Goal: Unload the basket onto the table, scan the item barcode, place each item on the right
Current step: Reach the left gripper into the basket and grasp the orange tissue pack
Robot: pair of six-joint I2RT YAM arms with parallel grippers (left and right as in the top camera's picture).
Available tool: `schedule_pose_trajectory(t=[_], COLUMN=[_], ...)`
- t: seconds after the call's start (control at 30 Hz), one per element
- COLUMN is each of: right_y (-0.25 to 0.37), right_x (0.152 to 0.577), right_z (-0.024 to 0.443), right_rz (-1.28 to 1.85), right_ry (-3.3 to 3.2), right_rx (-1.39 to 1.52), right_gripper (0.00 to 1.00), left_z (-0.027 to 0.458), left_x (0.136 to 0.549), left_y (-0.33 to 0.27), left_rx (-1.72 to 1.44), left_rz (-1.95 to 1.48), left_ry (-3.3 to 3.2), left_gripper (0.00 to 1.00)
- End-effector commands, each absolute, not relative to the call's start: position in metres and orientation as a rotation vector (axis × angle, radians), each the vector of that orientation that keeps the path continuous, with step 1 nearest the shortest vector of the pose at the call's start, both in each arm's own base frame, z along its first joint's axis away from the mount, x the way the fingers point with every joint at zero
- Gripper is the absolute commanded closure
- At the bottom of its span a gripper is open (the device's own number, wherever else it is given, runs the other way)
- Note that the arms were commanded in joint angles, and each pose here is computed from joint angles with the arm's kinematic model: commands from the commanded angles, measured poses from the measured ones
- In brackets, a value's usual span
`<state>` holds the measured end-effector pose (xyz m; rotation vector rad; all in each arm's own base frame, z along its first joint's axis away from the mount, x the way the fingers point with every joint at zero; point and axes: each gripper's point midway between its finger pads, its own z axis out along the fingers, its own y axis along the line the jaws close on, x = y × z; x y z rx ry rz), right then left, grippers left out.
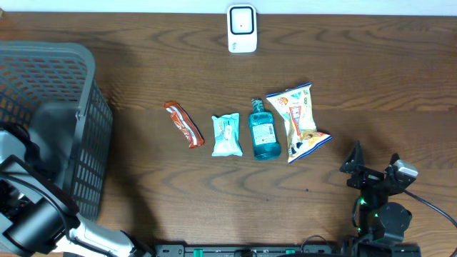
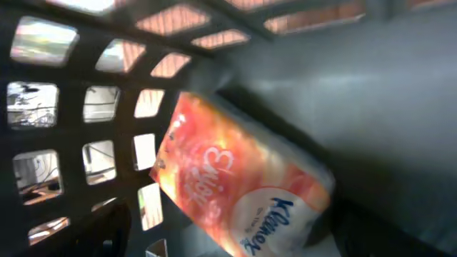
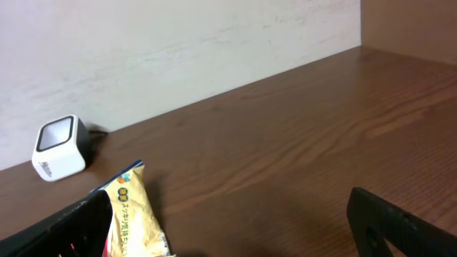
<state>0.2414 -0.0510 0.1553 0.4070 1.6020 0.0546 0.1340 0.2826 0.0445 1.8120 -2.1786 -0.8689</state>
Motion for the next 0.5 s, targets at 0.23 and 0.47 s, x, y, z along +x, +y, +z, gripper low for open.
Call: schedule_pose_trajectory(t=[0.23, 0.47], right_y=[-0.0505, -0.0505], right_x=[0.2413, 0.2413], right_z=[0.1551, 0.1551], right_rz=[0.066, 0.066], right_ry=[1.599, 1.599], right_rx=[0.416, 0.416], right_gripper=[0.01, 0.01], left_z=[0.0276, 0.0272], left_x=[0.1271, 0.1288], left_y=[0.2757, 0.2775], left_rx=[1.798, 1.808], left_rz=[-0.843, -0.848], left_ry=[-2.168, -2.172], left_gripper=[0.34, 0.38])
